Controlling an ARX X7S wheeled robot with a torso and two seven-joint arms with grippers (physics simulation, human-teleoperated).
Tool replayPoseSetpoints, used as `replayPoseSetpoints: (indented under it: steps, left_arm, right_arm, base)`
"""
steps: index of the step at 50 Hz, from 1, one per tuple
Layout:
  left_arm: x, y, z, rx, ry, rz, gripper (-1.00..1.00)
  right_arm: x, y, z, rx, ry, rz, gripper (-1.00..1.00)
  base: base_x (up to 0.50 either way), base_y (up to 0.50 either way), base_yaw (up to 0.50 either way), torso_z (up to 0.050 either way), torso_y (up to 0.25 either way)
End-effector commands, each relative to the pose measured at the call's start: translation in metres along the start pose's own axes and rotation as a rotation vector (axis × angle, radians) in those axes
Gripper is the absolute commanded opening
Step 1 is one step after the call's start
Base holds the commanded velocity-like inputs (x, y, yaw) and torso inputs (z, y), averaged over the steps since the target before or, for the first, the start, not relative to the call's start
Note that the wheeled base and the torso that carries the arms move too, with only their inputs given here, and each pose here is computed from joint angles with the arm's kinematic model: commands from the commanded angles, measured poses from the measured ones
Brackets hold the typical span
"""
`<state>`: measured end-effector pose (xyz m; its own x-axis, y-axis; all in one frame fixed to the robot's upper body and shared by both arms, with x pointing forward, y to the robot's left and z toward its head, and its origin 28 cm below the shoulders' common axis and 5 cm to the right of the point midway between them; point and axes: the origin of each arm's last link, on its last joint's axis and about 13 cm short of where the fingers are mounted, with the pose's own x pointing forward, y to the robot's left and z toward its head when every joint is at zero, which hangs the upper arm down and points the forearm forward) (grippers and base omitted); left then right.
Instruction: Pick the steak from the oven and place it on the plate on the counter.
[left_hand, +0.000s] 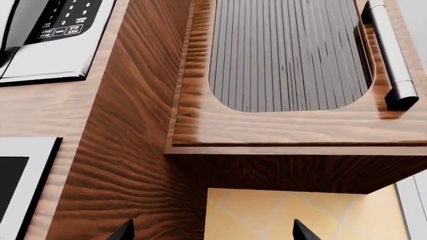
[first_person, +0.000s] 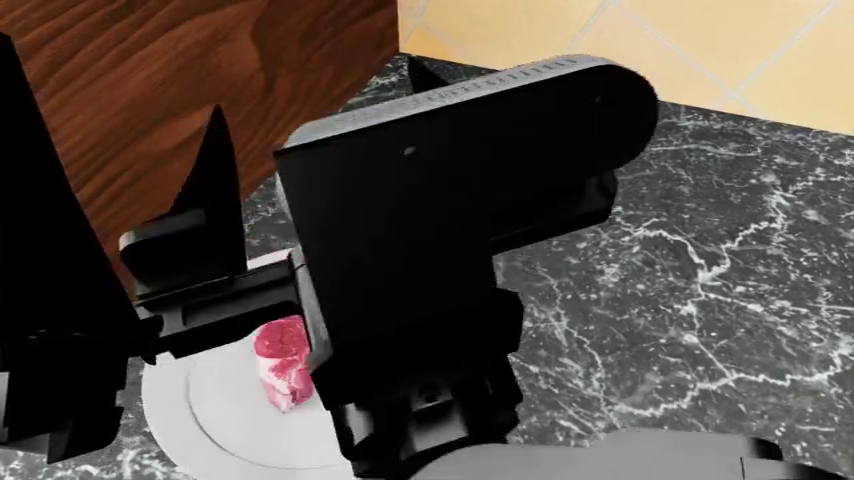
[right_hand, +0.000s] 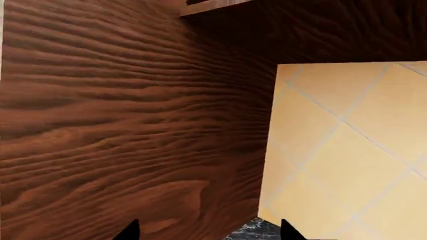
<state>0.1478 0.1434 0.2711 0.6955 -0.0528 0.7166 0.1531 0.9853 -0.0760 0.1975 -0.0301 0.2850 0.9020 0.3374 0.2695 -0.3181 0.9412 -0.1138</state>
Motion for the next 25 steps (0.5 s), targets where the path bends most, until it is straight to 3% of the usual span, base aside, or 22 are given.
replayPoseSetpoints:
  steps: [1,12,16,20,25]
  left_arm:
    - [0.002,0.003,0.003,0.008,-0.008,0.005,1.00]
    - [0.003,0.009,0.005,0.027,-0.009,0.020,1.00]
    - [0.002,0.013,0.004,0.042,-0.004,0.027,1.00]
    - [0.002,0.017,0.004,0.059,-0.003,0.041,1.00]
    - [0.002,0.019,0.004,0.070,-0.001,0.045,1.00]
  right_arm:
    - [-0.025,-0.018,0.044,-0.059,-0.179,-0.091,1.00]
    - [-0.064,-0.043,0.061,-0.153,-0.284,-0.306,1.00]
    - [-0.080,-0.053,0.055,-0.170,-0.256,-0.365,1.00]
    - [-0.092,-0.058,0.058,-0.174,-0.268,-0.397,1.00]
    - [-0.095,-0.058,0.041,-0.136,-0.273,-0.356,1.00]
  base:
    - [0.00,0.00,0.00,0.000,0.000]
    - [0.00,0.00,0.00,0.000,0.000]
    - [0.00,0.00,0.00,0.000,0.000]
    - [0.00,0.00,0.00,0.000,0.000]
    - [0.00,0.00,0.00,0.000,0.000]
